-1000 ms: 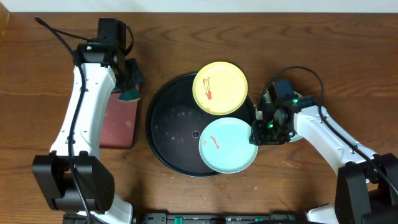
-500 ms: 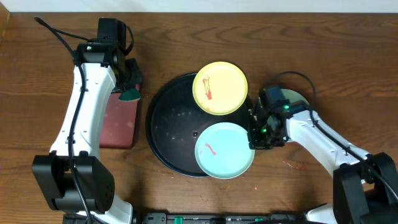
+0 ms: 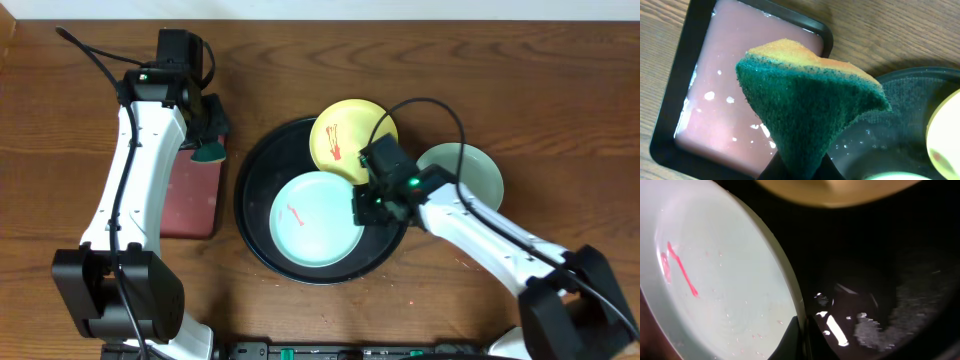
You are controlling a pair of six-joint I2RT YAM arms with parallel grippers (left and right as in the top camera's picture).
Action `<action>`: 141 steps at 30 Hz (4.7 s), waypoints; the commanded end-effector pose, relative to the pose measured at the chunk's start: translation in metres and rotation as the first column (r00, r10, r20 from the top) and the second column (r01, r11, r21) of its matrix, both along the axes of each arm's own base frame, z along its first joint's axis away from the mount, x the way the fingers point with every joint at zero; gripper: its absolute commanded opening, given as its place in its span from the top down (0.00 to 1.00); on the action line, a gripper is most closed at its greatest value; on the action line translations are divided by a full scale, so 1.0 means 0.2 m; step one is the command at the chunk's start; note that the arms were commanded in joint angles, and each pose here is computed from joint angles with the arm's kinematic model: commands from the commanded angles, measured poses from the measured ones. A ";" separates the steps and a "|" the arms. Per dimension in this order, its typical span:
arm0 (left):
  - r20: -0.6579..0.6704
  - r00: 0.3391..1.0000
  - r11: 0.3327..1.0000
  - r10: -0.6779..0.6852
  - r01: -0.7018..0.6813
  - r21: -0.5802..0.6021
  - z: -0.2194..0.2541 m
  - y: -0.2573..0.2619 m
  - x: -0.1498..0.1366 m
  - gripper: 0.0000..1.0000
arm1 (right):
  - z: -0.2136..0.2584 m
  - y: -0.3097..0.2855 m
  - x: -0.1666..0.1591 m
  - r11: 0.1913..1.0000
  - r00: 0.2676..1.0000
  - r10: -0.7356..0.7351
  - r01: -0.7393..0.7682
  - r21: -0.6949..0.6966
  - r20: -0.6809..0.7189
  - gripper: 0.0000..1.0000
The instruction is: Clean dirty plates on tray and stack at the side
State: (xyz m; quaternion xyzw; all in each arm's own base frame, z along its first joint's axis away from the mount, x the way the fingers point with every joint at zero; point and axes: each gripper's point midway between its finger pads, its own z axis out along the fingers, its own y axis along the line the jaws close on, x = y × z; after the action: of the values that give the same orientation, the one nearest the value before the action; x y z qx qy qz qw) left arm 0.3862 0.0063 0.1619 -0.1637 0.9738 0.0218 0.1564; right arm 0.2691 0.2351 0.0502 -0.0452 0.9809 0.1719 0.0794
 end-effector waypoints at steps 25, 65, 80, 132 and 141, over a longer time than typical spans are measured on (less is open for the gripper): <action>-0.013 0.998 0.997 -0.058 0.057 -0.053 -0.02 -0.12 -0.03 0.92 | -0.22 0.11 0.06 0.994 0.986 0.083 -0.092 -0.056 -0.147 0.73; -0.273 0.927 0.940 -0.255 0.172 -0.294 -0.77 -0.79 -0.66 0.93 | -0.23 0.10 0.05 0.995 0.985 0.060 -0.072 -0.071 -0.162 0.99; -0.368 0.930 0.999 -0.003 -0.011 -0.037 -0.78 -0.55 -0.76 0.92 | -0.23 0.10 0.05 0.995 0.985 0.060 -0.072 -0.071 -0.162 0.99; -0.209 0.957 0.979 -0.201 0.203 -0.014 -0.78 -0.61 -0.57 0.93 | -0.23 0.10 0.06 0.995 0.985 0.060 -0.071 -0.069 -0.160 0.99; -0.290 0.953 0.994 -0.093 0.105 0.025 -0.78 -0.55 -0.68 0.92 | -0.23 0.10 0.06 0.995 0.985 0.060 -0.071 -0.069 -0.160 0.99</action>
State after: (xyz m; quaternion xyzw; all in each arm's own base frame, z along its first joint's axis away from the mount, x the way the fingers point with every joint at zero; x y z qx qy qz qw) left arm 0.2556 -0.1143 0.0070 -0.0967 0.9944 0.0367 0.0228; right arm 0.2757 0.2571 0.0066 -0.0746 0.9861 0.1481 -0.0088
